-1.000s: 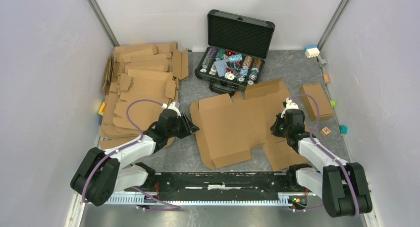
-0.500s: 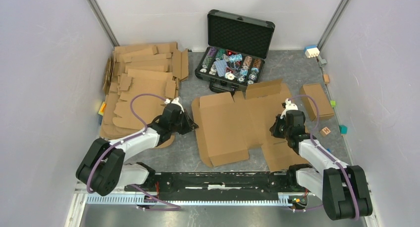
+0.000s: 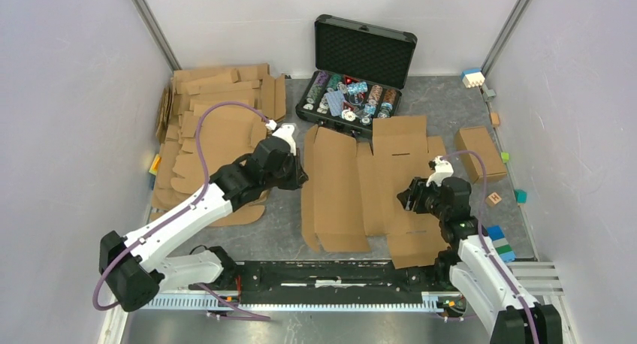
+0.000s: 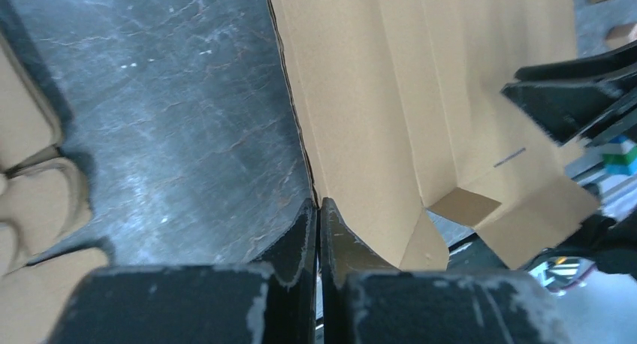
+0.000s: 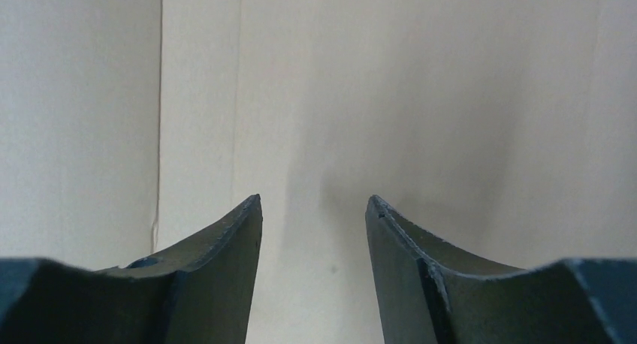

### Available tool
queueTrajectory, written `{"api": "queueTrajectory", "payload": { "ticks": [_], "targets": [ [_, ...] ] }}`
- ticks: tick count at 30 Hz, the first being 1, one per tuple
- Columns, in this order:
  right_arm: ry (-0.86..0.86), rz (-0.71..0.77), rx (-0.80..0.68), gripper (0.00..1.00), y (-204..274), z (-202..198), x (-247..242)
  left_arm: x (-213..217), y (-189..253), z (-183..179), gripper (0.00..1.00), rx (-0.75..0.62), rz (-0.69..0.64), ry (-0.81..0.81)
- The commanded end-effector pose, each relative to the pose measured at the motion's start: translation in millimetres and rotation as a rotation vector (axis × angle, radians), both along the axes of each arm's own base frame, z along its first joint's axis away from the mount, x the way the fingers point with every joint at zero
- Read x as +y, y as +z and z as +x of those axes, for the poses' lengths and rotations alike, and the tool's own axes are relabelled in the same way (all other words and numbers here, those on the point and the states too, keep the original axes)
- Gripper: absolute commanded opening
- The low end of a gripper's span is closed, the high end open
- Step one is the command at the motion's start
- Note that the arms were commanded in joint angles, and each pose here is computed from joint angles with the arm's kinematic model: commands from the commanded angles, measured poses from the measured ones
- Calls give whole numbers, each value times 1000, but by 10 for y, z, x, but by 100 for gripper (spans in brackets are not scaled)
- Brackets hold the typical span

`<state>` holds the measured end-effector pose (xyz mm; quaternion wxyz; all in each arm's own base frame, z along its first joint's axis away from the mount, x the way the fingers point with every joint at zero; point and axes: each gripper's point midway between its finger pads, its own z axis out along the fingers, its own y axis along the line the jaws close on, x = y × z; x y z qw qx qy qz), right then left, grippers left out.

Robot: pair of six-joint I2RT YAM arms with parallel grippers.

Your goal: Fold the paper box

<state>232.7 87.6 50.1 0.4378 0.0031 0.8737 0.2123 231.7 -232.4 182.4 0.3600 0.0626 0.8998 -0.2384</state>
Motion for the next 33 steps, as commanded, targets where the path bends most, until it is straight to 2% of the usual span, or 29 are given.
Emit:
{"api": "queueTrajectory", "payload": {
  "ticks": [1,4,11,14,25,26,28,33],
  "targets": [
    [-6,-25,-85,60,336,158,-29,365,-31,-173,2,45,237,-32],
    [-27,-38,-100,67,421,189,-70,556,179,-179,2,8,273,23],
    [-51,-32,-144,85,505,227,-93,860,731,-195,2,-246,238,37],
    [-54,-36,-134,98,508,246,-98,990,825,-210,2,-308,264,44],
    [-25,8,-84,98,425,288,5,1199,909,-268,2,-384,294,64],
    [-22,10,-79,98,419,285,10,1214,920,-280,2,-390,287,69],
    [5,31,-96,88,464,277,66,1213,929,-297,2,-394,270,70],
    [115,109,-180,53,732,267,275,1129,938,-324,2,-419,191,57]
  ]
}}
